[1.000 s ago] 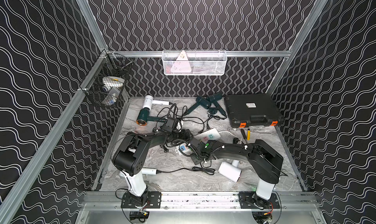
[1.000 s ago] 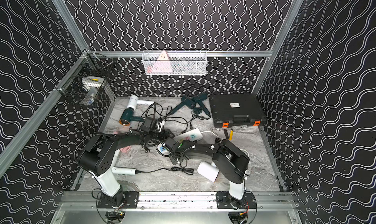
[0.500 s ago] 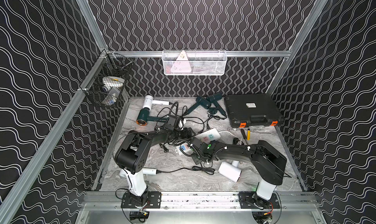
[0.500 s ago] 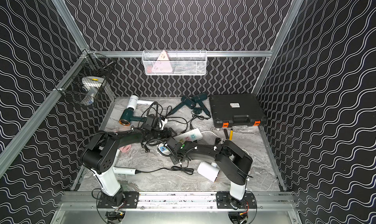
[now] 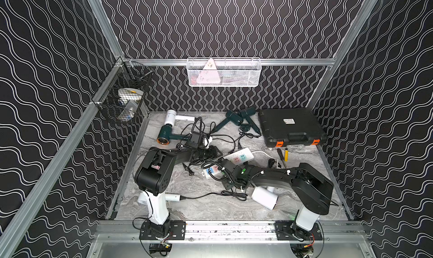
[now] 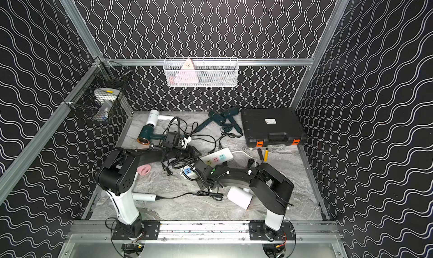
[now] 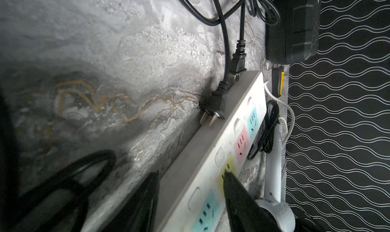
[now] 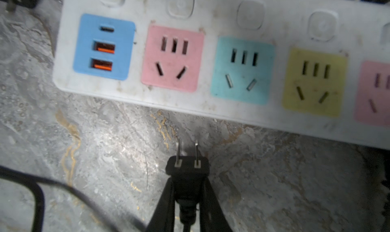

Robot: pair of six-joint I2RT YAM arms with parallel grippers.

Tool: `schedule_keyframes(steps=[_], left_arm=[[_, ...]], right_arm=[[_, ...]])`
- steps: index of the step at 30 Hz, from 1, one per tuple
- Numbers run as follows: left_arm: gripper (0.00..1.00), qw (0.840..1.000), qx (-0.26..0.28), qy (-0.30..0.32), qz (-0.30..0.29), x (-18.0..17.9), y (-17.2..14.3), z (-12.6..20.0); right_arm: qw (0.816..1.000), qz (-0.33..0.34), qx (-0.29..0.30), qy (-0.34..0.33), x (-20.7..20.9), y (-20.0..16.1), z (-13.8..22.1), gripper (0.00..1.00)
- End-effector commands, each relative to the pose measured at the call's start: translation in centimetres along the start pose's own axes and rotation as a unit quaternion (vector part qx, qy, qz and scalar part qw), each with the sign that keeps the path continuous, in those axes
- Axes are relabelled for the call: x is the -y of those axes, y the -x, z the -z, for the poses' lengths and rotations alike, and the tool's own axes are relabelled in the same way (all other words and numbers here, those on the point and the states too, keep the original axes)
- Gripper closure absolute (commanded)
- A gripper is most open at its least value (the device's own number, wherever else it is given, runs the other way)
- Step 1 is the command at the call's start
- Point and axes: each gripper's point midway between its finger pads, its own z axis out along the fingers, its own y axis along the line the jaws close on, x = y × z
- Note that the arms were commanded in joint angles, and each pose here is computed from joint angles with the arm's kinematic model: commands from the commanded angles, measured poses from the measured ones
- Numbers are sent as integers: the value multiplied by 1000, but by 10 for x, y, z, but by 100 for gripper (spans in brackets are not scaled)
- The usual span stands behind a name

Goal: Charge the blow dryers
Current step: Insert the plug into the socket.

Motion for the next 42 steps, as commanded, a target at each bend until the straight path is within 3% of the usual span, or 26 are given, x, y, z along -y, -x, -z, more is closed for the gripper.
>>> schedule_keyframes(steps=[1,12,42], left_arm=[[47,1000,-7,-8,9,0,-2,-1],[57,999,-9,-4,43,-16,-8,-1],[60,999,-13,3,46,-24,-14,-4]], right_arm=[[1000,-3,6,5,-5,8,-1,100],[1000,-5,-14,-1,-7,7,-8,100],[1000,-7,-4,16,-19,25,-10,100]])
